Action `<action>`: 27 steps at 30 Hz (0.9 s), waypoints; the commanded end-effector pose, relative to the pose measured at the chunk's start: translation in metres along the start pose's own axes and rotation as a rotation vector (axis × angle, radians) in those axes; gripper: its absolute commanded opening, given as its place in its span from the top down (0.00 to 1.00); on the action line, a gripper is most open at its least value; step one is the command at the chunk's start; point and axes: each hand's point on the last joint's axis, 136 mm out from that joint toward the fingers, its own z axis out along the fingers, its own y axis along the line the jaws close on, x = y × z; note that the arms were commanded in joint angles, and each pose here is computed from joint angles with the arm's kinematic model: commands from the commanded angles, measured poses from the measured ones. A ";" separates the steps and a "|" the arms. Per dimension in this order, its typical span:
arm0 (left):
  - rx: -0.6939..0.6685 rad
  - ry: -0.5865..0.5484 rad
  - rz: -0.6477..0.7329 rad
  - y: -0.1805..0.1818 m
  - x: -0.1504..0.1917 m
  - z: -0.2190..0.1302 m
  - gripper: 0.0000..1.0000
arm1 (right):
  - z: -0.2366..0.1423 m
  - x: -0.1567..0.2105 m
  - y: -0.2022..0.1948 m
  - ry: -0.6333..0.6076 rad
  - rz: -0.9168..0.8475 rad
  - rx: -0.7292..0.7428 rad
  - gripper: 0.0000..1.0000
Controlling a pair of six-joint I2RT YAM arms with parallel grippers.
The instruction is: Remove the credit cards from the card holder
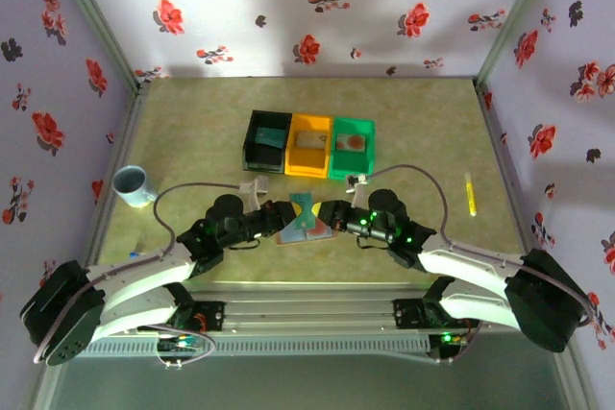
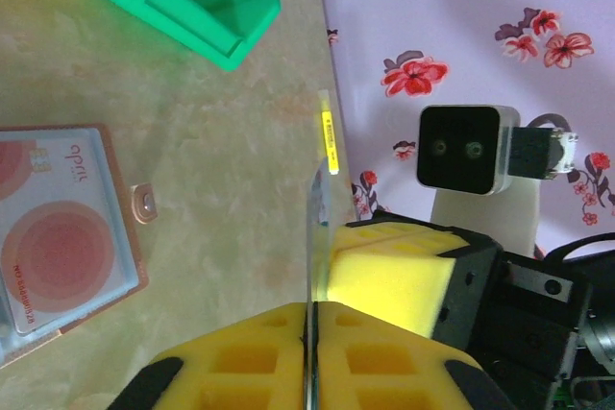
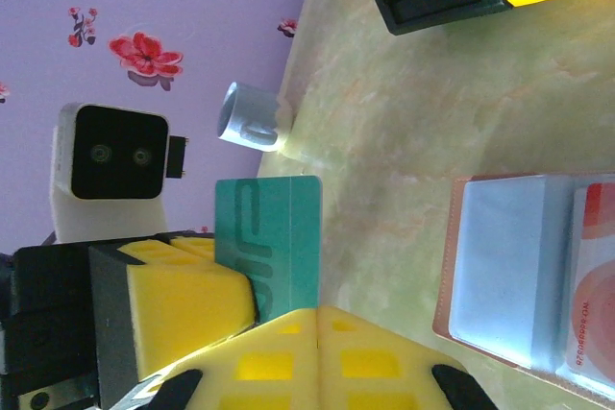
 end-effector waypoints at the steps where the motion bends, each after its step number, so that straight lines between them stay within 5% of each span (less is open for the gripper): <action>1: 0.036 -0.007 0.017 -0.009 -0.001 -0.003 0.94 | 0.001 -0.001 0.005 -0.003 -0.023 -0.008 1.00; 10: -0.010 0.009 0.036 -0.001 0.002 -0.007 1.00 | -0.002 -0.001 0.004 -0.001 -0.043 0.011 1.00; 20: -0.193 0.210 0.129 0.022 0.022 -0.031 1.00 | -0.025 -0.005 0.002 -0.028 -0.169 0.088 0.62; 27: -0.272 0.458 0.183 0.019 0.040 -0.048 1.00 | -0.028 -0.001 0.005 0.000 -0.244 0.071 0.53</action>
